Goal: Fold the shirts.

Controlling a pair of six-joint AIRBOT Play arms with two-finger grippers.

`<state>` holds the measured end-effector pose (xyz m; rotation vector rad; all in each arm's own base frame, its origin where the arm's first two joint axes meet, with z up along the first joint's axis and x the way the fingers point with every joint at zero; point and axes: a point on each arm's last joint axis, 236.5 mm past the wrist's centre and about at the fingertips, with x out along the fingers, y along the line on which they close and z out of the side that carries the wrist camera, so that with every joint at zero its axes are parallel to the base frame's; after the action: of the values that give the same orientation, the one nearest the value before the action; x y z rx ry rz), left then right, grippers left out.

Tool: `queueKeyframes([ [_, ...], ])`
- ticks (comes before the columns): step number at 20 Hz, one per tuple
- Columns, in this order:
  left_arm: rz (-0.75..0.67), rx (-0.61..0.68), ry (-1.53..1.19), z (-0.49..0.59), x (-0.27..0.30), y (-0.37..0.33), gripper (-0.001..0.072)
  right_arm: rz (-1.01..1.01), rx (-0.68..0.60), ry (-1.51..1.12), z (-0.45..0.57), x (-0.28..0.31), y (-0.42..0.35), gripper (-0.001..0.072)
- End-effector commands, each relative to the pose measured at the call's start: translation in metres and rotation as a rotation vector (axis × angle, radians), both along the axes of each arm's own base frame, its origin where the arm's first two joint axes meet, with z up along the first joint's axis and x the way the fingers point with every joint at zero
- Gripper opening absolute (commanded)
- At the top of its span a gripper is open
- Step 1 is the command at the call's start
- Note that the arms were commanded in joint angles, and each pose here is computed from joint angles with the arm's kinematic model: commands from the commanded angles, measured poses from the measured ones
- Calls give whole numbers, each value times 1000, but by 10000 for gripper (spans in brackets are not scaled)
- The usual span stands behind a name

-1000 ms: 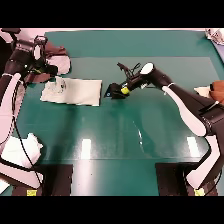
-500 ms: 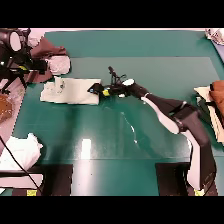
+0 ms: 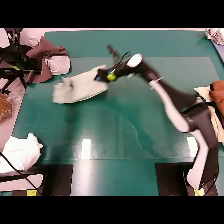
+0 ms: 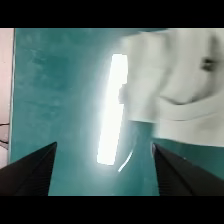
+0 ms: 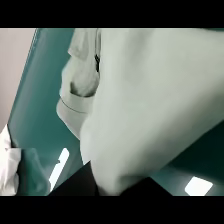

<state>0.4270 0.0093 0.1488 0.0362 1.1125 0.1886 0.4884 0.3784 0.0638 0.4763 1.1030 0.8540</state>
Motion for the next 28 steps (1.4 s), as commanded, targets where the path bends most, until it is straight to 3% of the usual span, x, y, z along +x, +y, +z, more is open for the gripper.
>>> queueKeyframes([
  [1, -58, -152, 9, 1, -6, -38, 671, -218, -246, 54, 50, 8, -150, 20],
  [3, -107, -235, 11, 4, -9, -60, 671, -424, -290, 46, 87, 19, -245, 20],
  [7, -160, -309, 44, 4, -19, -81, 671, -819, -233, -3, 156, 9, -415, 20],
  [11, -166, -318, 54, 4, -21, -83, 671, -1058, -142, -66, 205, -29, -519, 20],
  [15, -168, -316, 71, 2, -25, -83, 671, -1164, -38, -115, 240, -62, -562, 20],
  [28, -186, -308, 82, 1, -27, -83, 671, -1245, -252, -47, 227, -165, -631, 20],
])
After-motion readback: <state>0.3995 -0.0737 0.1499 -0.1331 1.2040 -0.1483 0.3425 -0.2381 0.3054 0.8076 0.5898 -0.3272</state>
